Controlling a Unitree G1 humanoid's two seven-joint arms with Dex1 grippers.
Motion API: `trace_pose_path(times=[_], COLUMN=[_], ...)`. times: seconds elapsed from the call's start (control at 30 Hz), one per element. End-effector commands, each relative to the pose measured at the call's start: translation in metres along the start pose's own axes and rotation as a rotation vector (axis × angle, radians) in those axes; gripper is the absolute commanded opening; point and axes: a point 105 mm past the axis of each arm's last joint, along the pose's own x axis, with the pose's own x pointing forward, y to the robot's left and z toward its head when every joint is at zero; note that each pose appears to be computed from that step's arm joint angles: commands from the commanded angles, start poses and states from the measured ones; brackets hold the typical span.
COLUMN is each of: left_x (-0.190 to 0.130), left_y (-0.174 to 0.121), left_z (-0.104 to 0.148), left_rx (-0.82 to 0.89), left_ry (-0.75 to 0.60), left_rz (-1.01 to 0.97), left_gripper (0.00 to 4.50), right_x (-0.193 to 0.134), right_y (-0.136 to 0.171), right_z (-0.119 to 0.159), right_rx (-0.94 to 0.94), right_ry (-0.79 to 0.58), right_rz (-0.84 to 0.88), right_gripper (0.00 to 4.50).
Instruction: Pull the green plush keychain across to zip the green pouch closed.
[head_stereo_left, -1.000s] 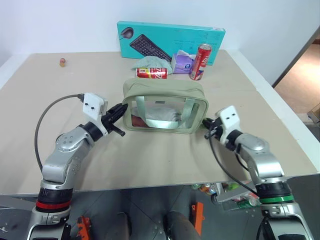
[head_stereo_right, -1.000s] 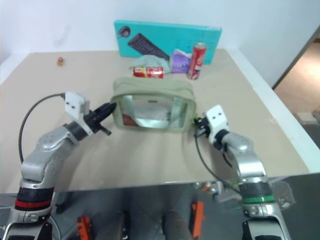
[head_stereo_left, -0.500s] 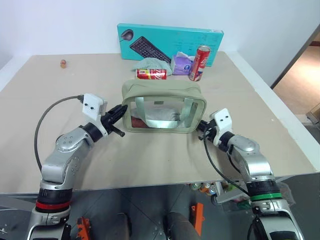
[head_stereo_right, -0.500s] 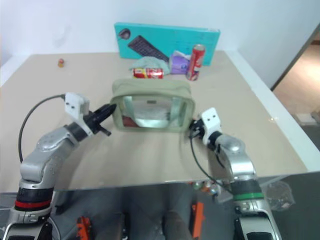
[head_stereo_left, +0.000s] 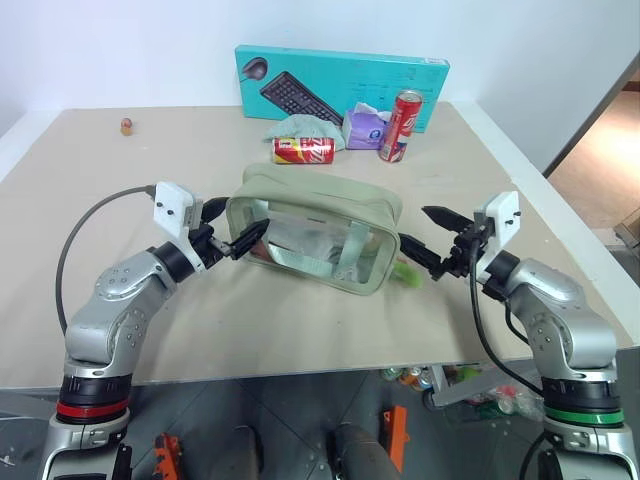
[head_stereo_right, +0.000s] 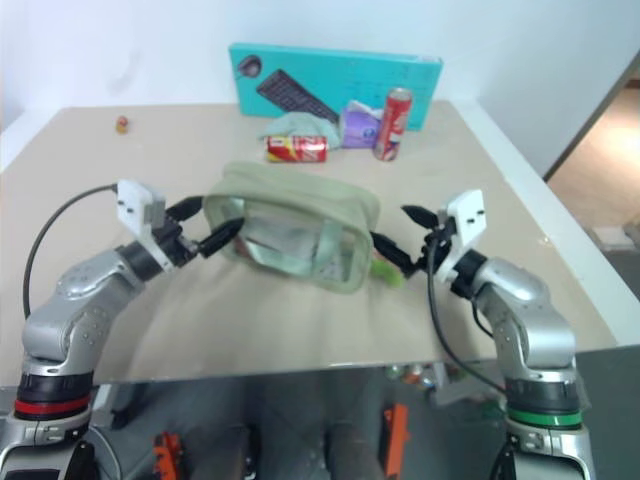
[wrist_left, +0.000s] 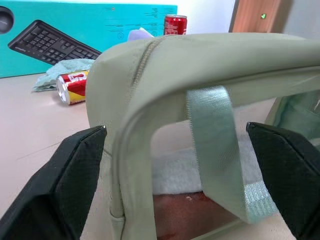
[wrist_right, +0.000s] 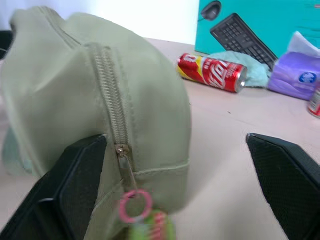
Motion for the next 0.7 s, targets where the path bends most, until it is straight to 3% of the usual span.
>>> trace_pose_path(times=[0.03, 0.43, 0.7], left_x=[-0.001, -0.03, -0.061], left_y=[0.002, 0.035, 0.056], left_z=[0.013, 0.03, 0.003], left_rx=[0.047, 0.099, 0.222], left_ry=[-0.043, -0.068, 0.105], left_rz=[0.004, 0.11, 0.167], left_gripper=[4.46, 4.46, 4.46], right_x=[-0.011, -0.043, -0.042], right_y=[-0.011, -0.026, -0.01], right_z=[0.013, 0.031, 0.013], right_rx=[-0.06, -0.052, -0.055], right_ry=[-0.026, -0.024, 0.033], right_rz=[-0.044, -0.075, 0.002], right_gripper=[4.5, 4.5, 4.5])
